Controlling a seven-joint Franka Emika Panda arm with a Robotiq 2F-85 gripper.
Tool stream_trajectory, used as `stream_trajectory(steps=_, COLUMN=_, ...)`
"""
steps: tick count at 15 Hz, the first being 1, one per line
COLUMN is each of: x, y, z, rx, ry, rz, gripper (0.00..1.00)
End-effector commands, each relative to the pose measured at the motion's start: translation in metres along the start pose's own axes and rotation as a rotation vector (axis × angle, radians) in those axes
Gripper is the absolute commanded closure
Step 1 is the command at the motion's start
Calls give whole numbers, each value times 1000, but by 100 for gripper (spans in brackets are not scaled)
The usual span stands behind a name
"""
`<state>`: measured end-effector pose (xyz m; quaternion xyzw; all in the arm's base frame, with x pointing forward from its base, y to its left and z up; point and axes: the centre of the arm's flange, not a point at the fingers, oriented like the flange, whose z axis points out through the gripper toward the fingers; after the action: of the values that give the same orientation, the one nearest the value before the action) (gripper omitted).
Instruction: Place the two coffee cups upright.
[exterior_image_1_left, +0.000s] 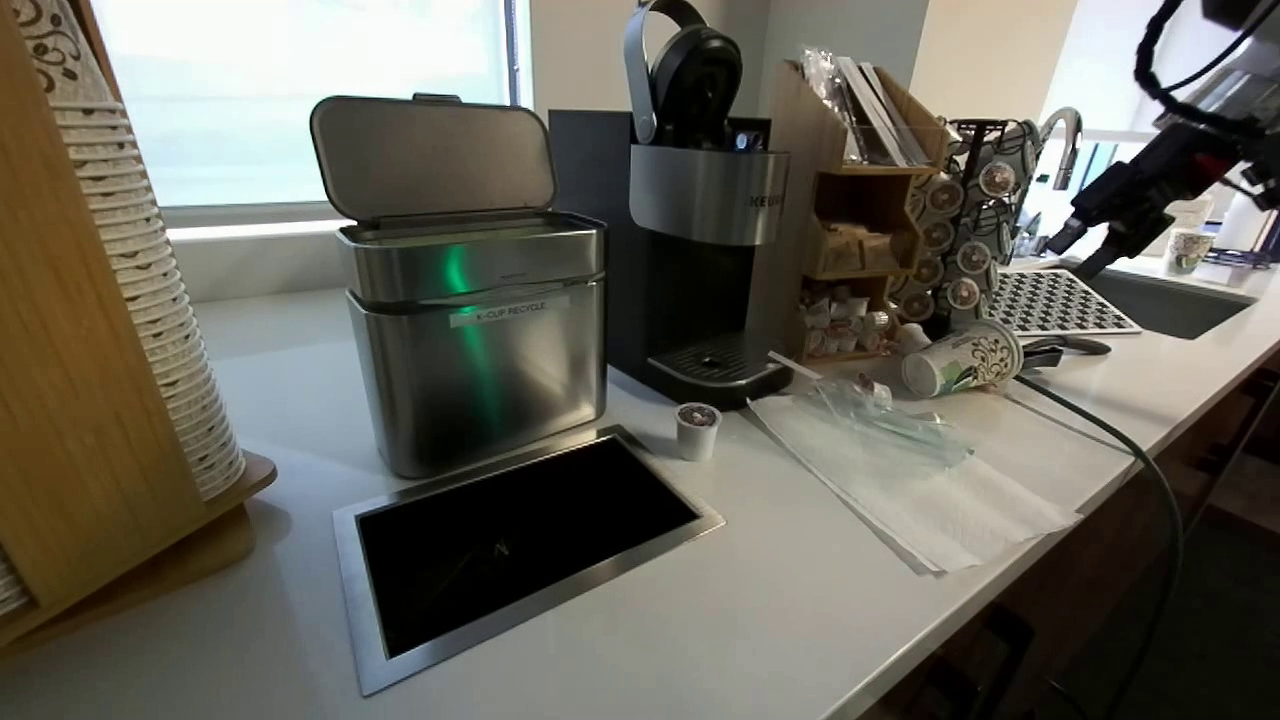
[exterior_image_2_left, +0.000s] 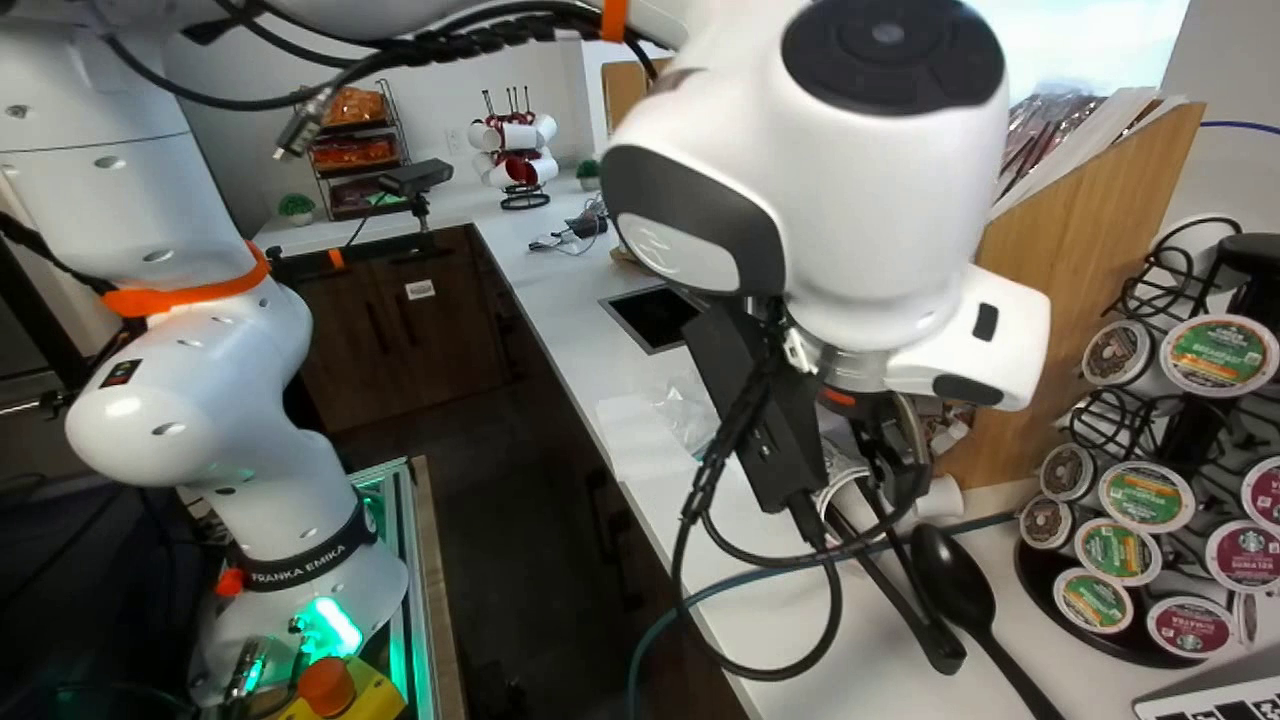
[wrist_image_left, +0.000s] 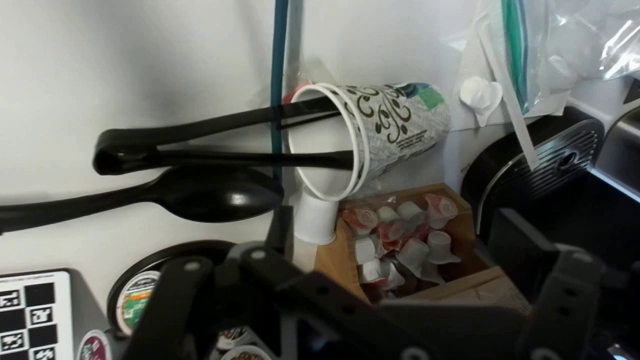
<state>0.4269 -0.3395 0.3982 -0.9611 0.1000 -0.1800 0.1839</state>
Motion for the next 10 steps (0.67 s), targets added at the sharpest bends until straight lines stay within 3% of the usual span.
stream_trajectory(steps=1, x=41, y=13, z=60, rx=44, ry=-34, rz=-43, gripper=0)
stream_trajectory(steps=3, x=49, y=6, z=88, rx=41, ry=-77, rz=-55, gripper=0)
stream_trajectory(steps=10, x=27, y=-3, z=101, rx=29, ry=-136, rz=-49, gripper=0)
